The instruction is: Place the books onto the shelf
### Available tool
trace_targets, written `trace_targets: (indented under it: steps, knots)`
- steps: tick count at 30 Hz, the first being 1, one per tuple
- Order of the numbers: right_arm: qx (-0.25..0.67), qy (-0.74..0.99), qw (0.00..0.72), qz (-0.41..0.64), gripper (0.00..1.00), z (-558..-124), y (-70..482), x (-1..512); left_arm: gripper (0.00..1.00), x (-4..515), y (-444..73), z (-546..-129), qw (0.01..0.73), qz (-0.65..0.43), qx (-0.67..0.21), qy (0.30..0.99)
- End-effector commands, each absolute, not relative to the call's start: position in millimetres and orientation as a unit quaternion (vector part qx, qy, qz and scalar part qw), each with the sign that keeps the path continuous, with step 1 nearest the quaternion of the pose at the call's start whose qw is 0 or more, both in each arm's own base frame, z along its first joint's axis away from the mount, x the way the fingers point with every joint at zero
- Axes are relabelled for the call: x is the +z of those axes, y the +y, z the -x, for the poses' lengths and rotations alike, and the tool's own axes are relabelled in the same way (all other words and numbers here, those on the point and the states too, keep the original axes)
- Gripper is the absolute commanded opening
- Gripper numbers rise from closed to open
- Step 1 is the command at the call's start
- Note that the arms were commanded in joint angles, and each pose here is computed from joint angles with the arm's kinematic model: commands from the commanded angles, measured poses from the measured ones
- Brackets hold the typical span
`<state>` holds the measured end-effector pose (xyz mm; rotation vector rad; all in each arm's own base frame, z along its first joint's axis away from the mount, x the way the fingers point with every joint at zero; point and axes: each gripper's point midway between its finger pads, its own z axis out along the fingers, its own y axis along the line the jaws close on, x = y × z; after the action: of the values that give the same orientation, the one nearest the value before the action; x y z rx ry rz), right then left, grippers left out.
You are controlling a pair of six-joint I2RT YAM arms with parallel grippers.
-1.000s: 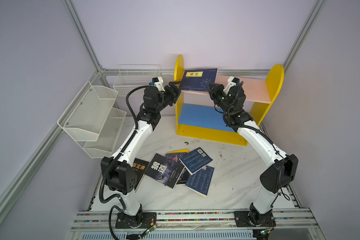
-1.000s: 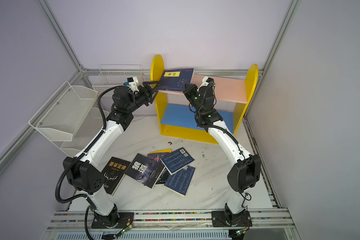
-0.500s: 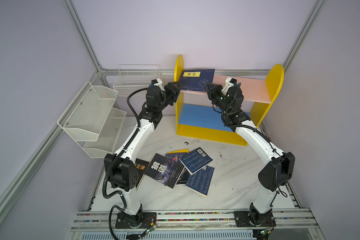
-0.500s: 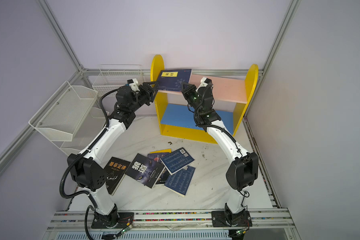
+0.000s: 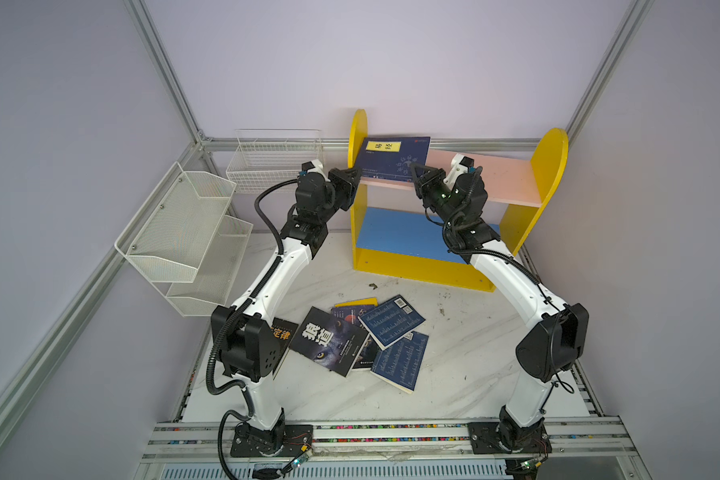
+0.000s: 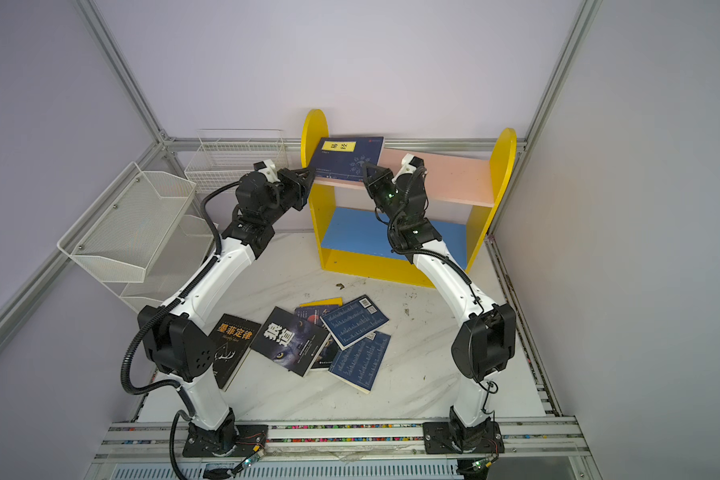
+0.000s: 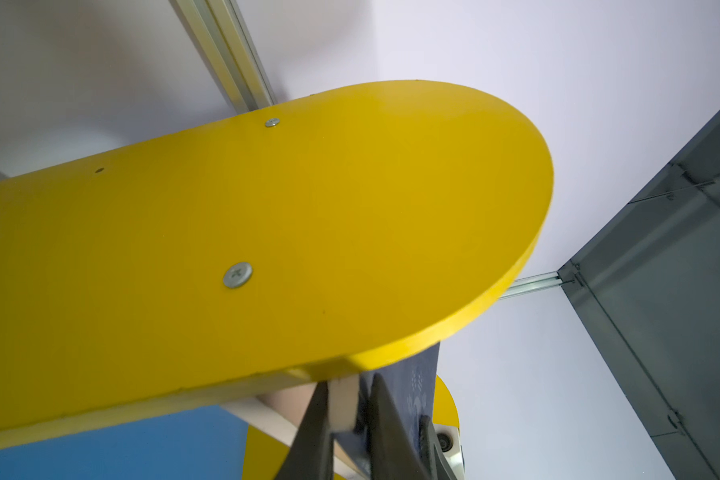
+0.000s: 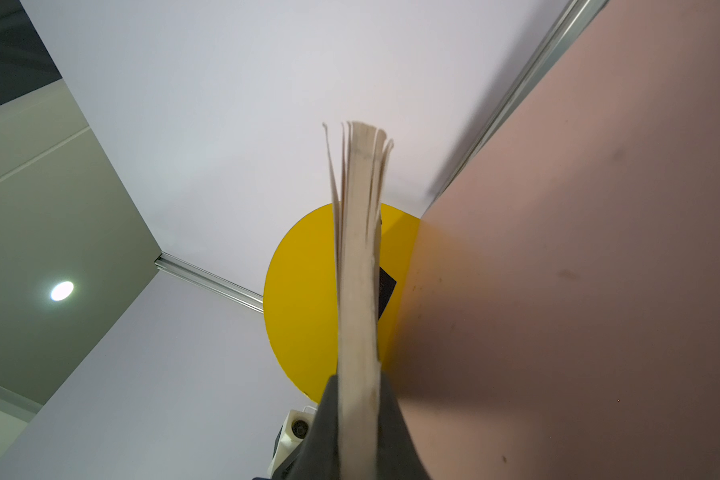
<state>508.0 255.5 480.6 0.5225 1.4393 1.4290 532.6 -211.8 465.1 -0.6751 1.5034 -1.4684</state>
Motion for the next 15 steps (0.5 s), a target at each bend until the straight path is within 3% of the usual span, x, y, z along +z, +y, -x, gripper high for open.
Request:
trace_targets:
  steps: [1,3,5,7,10,15]
  knots:
    - [0.615,0.567,0.511,-0.198,0.16,-499,256,507,0.07,514,-208,-520,0.493,0.253,-0.613,0.563]
    - [0.609,0.572,0.513,-0.197,0.25,-498,255,505,0.02,513,-207,-521,0.496,0.257,-0.610,0.562]
    - [0.589,0.579,0.526,-0.202,0.45,-499,249,504,0.00,511,-207,-522,0.499,0.262,-0.607,0.560]
    - [0.539,0.601,0.545,-0.225,0.57,-504,236,498,0.00,510,-205,-522,0.502,0.269,-0.603,0.558]
    - [0.461,0.621,0.584,-0.246,0.65,-506,208,498,0.00,506,-205,-523,0.504,0.279,-0.599,0.556]
    - [0.369,0.634,0.634,-0.242,0.66,-499,180,508,0.00,507,-205,-521,0.522,0.286,-0.590,0.545]
